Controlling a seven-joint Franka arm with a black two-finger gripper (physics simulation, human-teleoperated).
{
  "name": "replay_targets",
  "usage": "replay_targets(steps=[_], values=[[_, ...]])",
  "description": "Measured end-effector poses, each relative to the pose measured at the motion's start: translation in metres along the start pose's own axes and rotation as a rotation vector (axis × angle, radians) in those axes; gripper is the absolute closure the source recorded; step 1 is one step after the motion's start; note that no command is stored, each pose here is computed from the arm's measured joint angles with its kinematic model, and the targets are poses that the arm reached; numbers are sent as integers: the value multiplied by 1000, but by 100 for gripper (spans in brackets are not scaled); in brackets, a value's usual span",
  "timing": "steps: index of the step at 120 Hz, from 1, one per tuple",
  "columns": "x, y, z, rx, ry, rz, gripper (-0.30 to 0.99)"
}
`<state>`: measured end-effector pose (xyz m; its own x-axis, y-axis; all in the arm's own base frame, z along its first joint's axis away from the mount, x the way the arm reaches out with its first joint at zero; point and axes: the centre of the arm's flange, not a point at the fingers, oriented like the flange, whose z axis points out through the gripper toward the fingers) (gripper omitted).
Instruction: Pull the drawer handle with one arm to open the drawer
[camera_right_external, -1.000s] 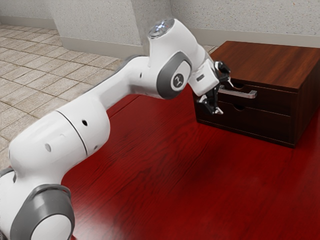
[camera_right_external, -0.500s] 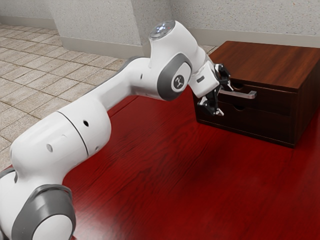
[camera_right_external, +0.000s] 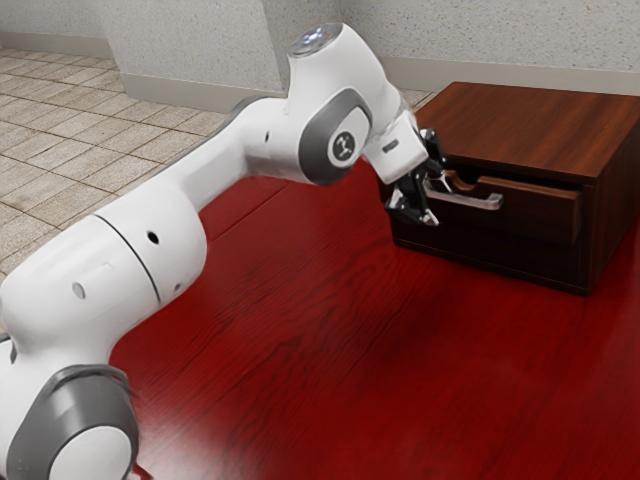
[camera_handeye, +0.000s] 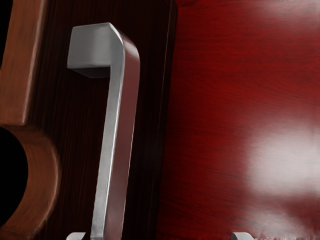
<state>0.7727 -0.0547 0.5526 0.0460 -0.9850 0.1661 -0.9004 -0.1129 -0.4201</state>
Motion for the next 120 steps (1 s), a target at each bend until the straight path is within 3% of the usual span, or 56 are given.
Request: replay_targets(steps=[28, 56, 120], values=[[-3, 5, -13, -38, -9, -40, 46], [-3, 25, -11, -94, -27, -69, 44], [4, 62, -39, -109, -44, -111, 51]])
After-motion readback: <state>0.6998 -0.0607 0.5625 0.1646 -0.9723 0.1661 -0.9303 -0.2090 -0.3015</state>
